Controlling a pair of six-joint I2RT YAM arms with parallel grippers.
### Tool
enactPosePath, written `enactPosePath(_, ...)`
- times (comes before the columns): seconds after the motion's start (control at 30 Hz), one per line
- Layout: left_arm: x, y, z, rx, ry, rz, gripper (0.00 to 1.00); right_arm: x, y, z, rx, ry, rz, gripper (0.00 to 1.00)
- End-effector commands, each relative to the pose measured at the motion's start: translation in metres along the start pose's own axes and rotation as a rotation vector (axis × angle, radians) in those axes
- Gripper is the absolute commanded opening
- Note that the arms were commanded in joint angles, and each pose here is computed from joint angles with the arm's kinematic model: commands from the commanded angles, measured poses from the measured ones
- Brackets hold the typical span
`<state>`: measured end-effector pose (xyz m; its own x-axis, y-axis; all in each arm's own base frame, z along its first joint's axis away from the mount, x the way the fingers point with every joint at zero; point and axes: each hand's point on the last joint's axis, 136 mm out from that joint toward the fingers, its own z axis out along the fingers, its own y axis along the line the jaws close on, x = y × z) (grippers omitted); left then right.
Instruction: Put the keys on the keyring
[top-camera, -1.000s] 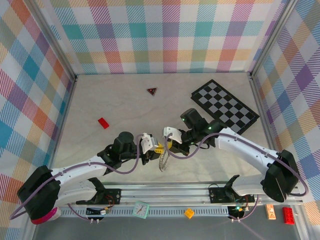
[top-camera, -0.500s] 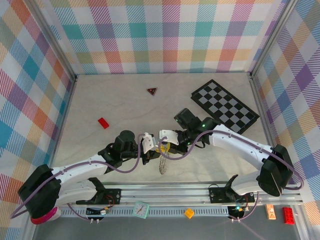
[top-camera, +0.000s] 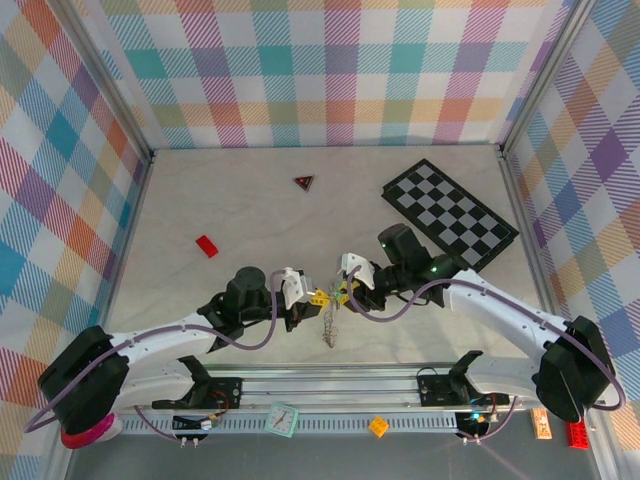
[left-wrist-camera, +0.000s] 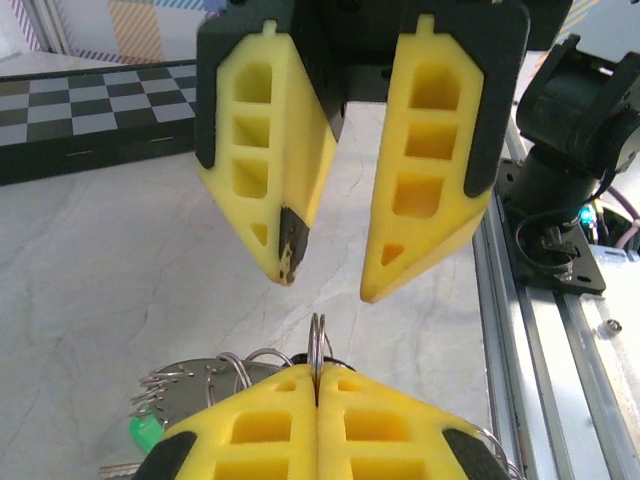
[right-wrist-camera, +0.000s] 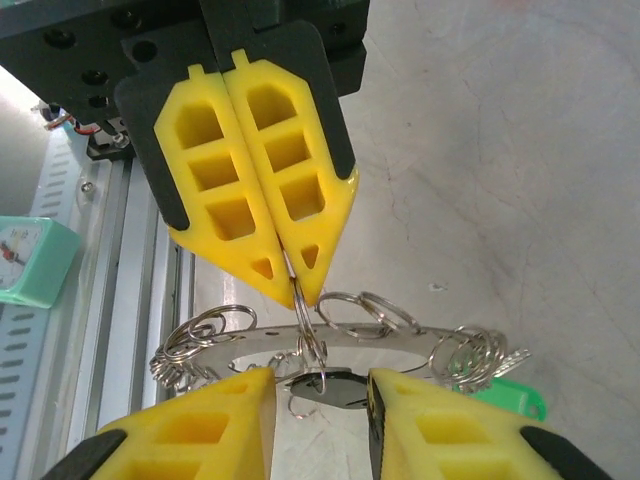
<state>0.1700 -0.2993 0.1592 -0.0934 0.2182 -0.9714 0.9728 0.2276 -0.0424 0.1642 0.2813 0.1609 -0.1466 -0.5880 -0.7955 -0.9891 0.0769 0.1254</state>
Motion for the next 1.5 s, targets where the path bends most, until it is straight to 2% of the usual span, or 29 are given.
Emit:
enactPosePath(0.0, -0.026, -0.002, -0.003, 0.005, -0.134, 0.025, 0.0, -0.016, 0.002, 0.002, -0.024, -0.099, 0.002, 0.31)
enactPosePath(0.2, -0.027, -0.003, -0.003, 0.009, -0.161, 0.019, 0.0, -0.015, -0.002, 0.006, -0.006, -0.123, -0.001, 0.31)
enactPosePath(0.3, -0.026, -0.003, -0.003, 0.009, -0.16, 0.016, 0.0, -0.016, -0.001, 0.007, -0.019, -0.13, 0.001, 0.29)
enactPosePath(0.37, -0.026, -0.002, -0.003, 0.007, -0.166, 0.016, 0.0, -0.016, -0.001, 0.007, -0.025, -0.131, 0.002, 0.25)
enactPosePath(0.6, -0.027, 0.0, -0.004, -0.008, -0.17, 0.011, 0.0, -0.019, 0.002, 0.005, -0.039, -0.133, -0.012, 0.0)
enactPosePath(0.63, -0.027, 0.002, -0.004, -0.018, -0.164, 0.008, 0.0, -0.021, 0.003, 0.003, -0.04, -0.131, -0.019, 0.0)
enactPosePath(0.7, -0.024, 0.004, -0.004, -0.032, -0.141, 0.001, 0.1, -0.023, 0.005, 0.001, -0.045, -0.119, -0.026, 0.0)
enactPosePath(0.73, -0.022, 0.005, -0.004, -0.035, -0.122, 0.004, 0.12, -0.023, 0.004, -0.001, -0.042, -0.106, -0.031, 0.0)
enactPosePath(1.03, -0.017, 0.001, -0.004, -0.009, 0.011, 0.033, 0.2, -0.021, 0.008, -0.005, -0.039, 0.084, -0.127, 0.0)
enactPosePath(1.33, -0.02, -0.001, -0.001, 0.021, 0.032, 0.047, 0.18, -0.024, 0.014, 0.001, -0.054, 0.161, -0.225, 0.0)
enactPosePath(1.47, -0.019, -0.003, 0.001, 0.04, 0.037, 0.044, 0.15, -0.03, 0.015, 0.003, -0.069, 0.145, -0.246, 0.0)
